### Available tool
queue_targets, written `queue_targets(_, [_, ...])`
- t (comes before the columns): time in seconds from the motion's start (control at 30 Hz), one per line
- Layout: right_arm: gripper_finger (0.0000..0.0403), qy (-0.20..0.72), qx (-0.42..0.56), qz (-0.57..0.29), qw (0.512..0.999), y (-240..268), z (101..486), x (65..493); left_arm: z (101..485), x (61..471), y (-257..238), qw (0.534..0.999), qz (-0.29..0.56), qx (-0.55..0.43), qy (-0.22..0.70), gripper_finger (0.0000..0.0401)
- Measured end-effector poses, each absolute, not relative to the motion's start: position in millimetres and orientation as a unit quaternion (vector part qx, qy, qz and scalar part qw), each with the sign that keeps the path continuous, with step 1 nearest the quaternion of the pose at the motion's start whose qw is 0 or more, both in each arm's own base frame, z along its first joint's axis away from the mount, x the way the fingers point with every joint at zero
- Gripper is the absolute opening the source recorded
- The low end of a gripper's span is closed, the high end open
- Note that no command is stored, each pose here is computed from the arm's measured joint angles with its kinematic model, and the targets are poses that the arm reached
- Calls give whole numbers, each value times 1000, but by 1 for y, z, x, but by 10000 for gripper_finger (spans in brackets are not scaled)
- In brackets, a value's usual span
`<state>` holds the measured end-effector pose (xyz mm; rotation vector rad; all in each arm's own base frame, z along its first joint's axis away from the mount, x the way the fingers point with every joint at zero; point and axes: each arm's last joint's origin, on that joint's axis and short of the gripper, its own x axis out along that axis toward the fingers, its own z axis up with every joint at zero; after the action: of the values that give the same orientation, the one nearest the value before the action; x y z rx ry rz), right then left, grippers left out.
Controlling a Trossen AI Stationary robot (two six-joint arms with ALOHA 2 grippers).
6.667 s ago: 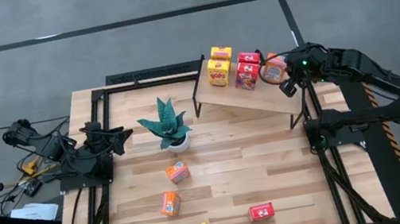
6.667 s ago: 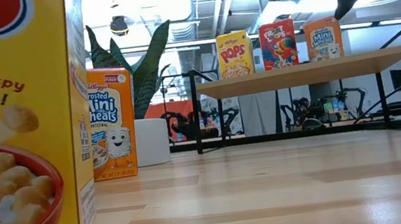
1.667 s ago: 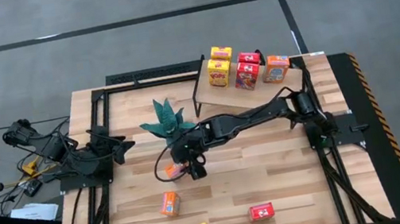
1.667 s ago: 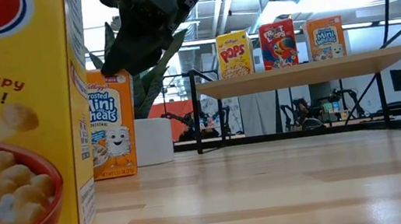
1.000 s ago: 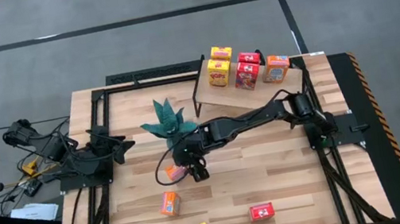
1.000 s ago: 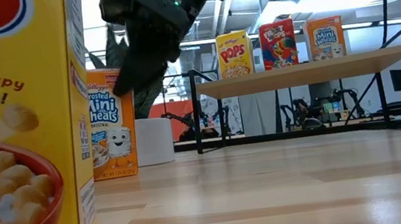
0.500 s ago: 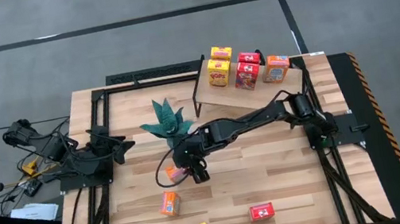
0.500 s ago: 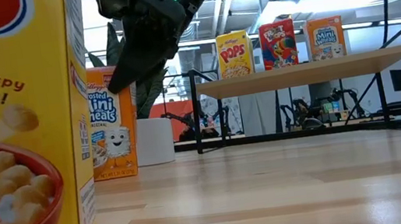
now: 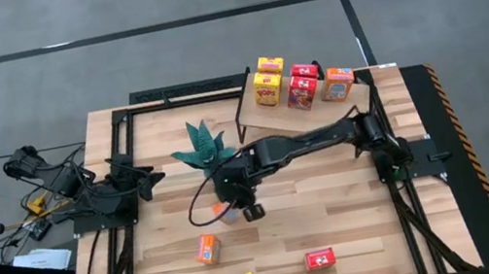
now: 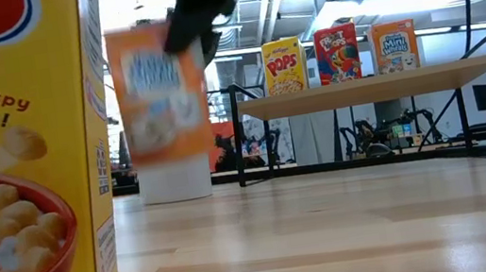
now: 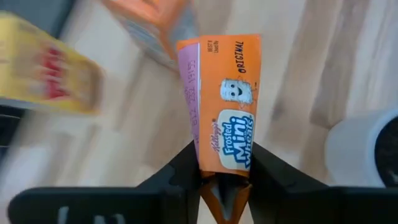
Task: Stack cereal on shelf
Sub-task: Put the top orange cereal box on the shelf aligned with the other orange cereal box
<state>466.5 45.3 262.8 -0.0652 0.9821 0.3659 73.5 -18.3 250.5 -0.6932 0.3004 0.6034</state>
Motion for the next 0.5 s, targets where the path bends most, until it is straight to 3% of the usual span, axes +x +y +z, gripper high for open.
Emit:
queue_targets(0.27, [128, 473, -1, 167, 865, 44, 353, 398, 251, 73, -18, 888, 290, -327, 146, 293])
queue_targets(0.5, [123, 458, 1, 38, 888, 38, 410, 298, 251, 74, -18, 888, 290, -328, 142, 293])
